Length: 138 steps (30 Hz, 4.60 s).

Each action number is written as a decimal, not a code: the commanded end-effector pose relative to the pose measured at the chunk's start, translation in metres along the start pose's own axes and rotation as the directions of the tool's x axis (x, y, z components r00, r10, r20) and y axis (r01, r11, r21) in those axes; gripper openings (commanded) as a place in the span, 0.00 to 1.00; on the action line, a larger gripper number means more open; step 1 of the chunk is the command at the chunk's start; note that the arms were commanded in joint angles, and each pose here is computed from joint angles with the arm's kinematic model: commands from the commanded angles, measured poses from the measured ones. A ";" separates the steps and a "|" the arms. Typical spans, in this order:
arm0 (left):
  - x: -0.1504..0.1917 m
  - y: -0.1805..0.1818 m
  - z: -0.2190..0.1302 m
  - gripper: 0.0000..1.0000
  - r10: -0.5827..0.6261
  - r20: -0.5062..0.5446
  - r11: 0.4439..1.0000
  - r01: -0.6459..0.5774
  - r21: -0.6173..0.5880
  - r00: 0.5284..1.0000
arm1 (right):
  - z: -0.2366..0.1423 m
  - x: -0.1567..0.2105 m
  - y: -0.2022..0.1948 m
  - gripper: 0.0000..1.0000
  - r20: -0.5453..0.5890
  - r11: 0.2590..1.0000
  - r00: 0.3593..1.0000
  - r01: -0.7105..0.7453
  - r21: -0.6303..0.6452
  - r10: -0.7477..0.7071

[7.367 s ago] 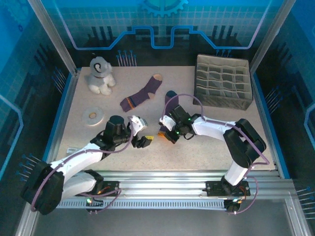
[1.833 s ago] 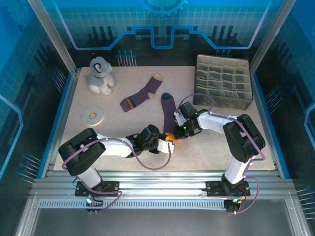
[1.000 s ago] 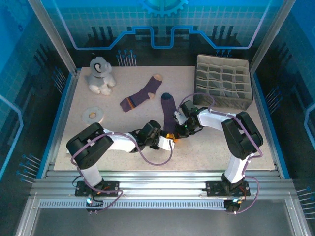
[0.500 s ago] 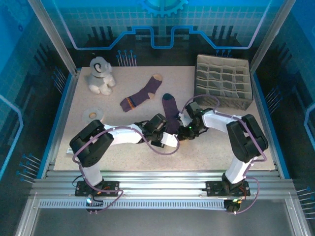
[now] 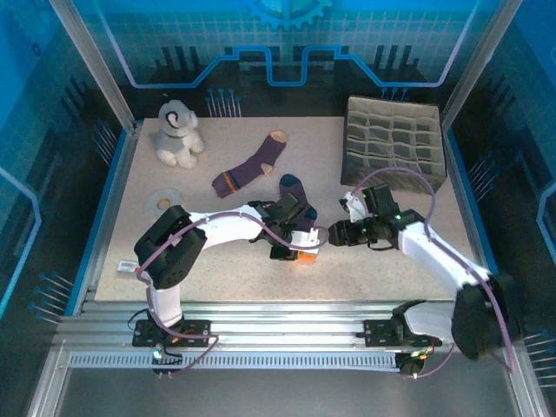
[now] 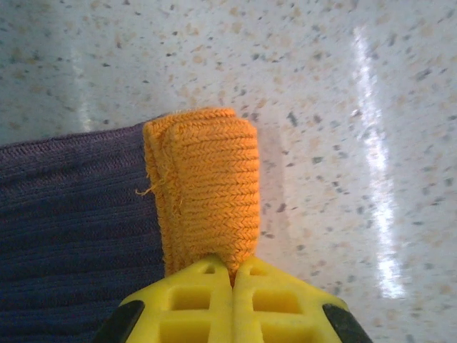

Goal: Roll the socks

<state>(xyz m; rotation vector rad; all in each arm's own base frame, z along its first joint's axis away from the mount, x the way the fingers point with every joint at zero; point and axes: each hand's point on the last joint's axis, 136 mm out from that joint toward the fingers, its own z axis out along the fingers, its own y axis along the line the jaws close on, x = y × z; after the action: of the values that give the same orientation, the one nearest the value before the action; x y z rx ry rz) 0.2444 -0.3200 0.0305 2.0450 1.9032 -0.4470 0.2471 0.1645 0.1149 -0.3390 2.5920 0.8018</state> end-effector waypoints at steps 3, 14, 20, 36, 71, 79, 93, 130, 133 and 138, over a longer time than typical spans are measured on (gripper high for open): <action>0.000 -0.023 0.002 0.00 -0.257 -0.021 0.951 0.256 0.172 0.966 | -0.044 -0.020 0.008 0.41 0.250 0.989 0.958 0.125 0.075 -0.140; -0.002 -0.022 0.009 0.00 -0.568 -0.015 0.791 0.550 0.268 0.823 | -0.069 -0.012 0.044 0.37 0.291 0.794 0.740 0.543 0.274 -0.607; 0.009 -0.024 0.008 0.00 -0.649 -0.009 0.719 0.618 0.318 0.761 | -0.054 -0.004 0.057 0.43 0.293 0.634 0.563 0.712 0.304 -0.773; 0.015 -0.013 0.002 0.00 -0.732 -0.022 0.611 0.670 0.423 0.681 | 0.047 0.033 0.070 0.49 0.016 0.150 0.149 0.984 0.094 -0.989; 0.020 -0.004 -0.020 0.06 -0.796 0.028 0.566 0.728 0.388 0.604 | 0.111 0.044 0.027 0.00 -0.176 0.221 0.213 0.975 -0.030 -0.961; 0.032 0.006 -0.041 0.19 -0.868 0.173 0.496 0.793 0.354 0.465 | 0.099 0.060 0.055 0.00 -0.293 0.488 0.424 0.850 -0.199 -0.857; 0.069 0.029 -0.091 0.28 -0.875 0.429 0.373 0.876 0.305 0.223 | 0.117 0.093 0.070 0.00 -0.476 0.700 0.541 0.662 -0.268 -0.694; 0.028 -0.005 -0.047 0.41 -0.601 0.567 0.723 0.686 0.085 0.563 | 0.134 0.074 0.034 0.00 -0.627 0.916 0.668 0.272 -0.294 -0.400; 0.025 0.001 -0.037 0.39 -0.623 0.553 0.714 0.691 0.113 0.553 | 0.134 0.073 0.033 0.00 -0.620 0.915 0.673 0.280 -0.290 -0.403; 0.024 0.007 -0.025 0.31 -0.660 0.527 0.689 0.711 0.140 0.536 | 0.134 0.072 0.033 0.00 -0.619 0.917 0.676 0.280 -0.285 -0.400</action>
<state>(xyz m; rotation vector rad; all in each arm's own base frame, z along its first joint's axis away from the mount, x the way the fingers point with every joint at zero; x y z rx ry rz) 0.2504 -0.2763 0.0359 0.8347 2.2212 -0.9258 0.2189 0.2787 0.0205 -1.3618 2.8247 0.9744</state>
